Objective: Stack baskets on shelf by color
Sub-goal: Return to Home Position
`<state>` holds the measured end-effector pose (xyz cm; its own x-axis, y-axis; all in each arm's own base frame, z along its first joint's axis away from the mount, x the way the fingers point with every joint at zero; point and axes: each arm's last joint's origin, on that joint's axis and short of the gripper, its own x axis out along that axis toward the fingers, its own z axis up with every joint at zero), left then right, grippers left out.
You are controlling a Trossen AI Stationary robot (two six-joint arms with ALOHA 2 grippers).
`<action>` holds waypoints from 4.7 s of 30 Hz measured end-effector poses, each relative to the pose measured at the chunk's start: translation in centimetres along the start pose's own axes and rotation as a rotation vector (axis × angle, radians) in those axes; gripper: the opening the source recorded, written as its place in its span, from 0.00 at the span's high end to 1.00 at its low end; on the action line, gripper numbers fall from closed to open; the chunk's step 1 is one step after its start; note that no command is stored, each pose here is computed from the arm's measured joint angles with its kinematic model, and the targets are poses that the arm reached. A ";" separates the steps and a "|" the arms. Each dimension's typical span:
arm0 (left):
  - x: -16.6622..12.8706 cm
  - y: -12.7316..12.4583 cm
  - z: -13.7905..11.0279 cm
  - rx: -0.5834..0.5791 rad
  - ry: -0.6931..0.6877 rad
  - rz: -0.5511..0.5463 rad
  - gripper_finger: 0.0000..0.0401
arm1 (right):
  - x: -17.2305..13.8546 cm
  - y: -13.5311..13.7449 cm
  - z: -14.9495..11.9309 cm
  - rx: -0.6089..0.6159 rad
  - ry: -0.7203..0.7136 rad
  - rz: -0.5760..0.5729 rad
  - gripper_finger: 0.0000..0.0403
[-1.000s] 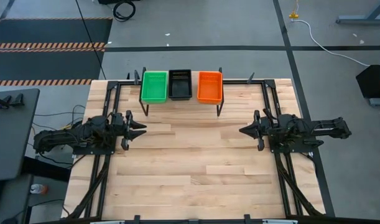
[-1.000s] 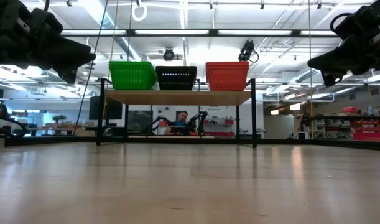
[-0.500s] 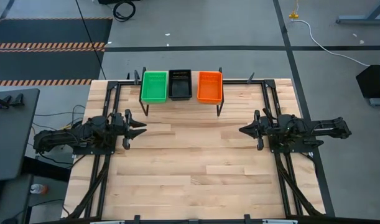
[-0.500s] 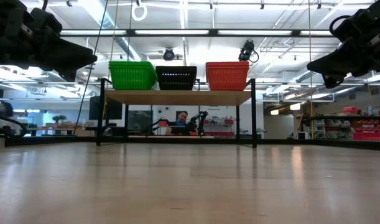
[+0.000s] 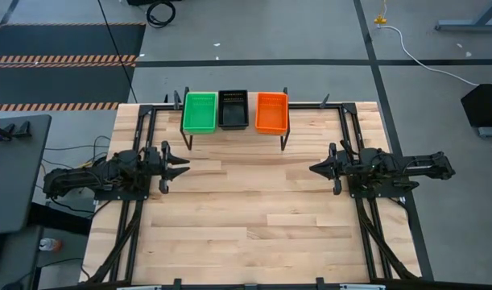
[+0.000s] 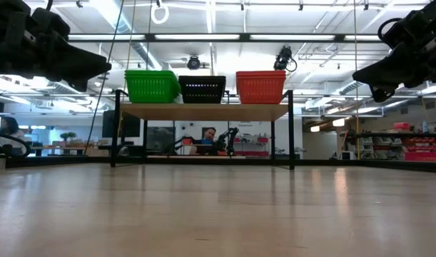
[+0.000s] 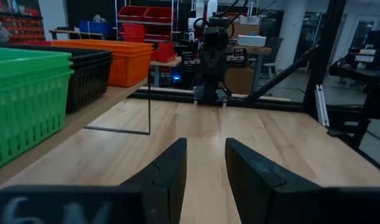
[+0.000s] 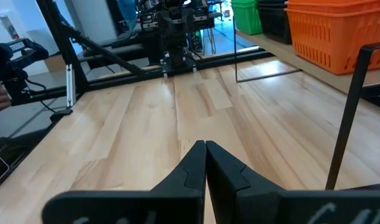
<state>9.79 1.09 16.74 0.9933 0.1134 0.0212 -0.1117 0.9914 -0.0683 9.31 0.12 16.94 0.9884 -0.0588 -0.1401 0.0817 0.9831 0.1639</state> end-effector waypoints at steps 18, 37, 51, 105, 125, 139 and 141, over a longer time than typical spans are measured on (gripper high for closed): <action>0.0 0.0 0.1 0.078 -0.011 0.003 0.71 | 0.0 0.0 0.0 0.000 0.000 0.000 0.96; 0.0 0.0 0.1 0.080 -0.014 0.003 0.71 | 0.0 0.0 0.0 0.000 0.001 0.000 0.96; 0.0 0.0 0.1 0.079 -0.014 0.002 0.71 | 0.0 0.0 0.0 0.000 0.001 0.000 0.96; 0.0 0.0 0.1 0.079 -0.013 0.002 0.71 | 0.0 0.0 0.0 0.000 0.001 0.000 0.96; 0.0 0.0 0.1 0.079 -0.013 0.003 0.71 | 0.0 0.0 0.0 0.000 0.001 0.000 0.96; 0.0 0.0 0.1 0.079 -0.013 0.002 0.71 | 0.0 0.0 0.0 0.000 0.001 0.000 0.96; 0.0 0.0 0.1 0.079 -0.013 0.002 0.71 | 0.0 0.0 0.0 0.000 0.001 0.000 0.96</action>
<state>9.79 1.10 16.86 0.9927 0.1160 0.0341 -0.1164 0.9931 0.0110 9.32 0.12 16.91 0.9882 -0.0584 -0.1413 0.0815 0.9831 0.1639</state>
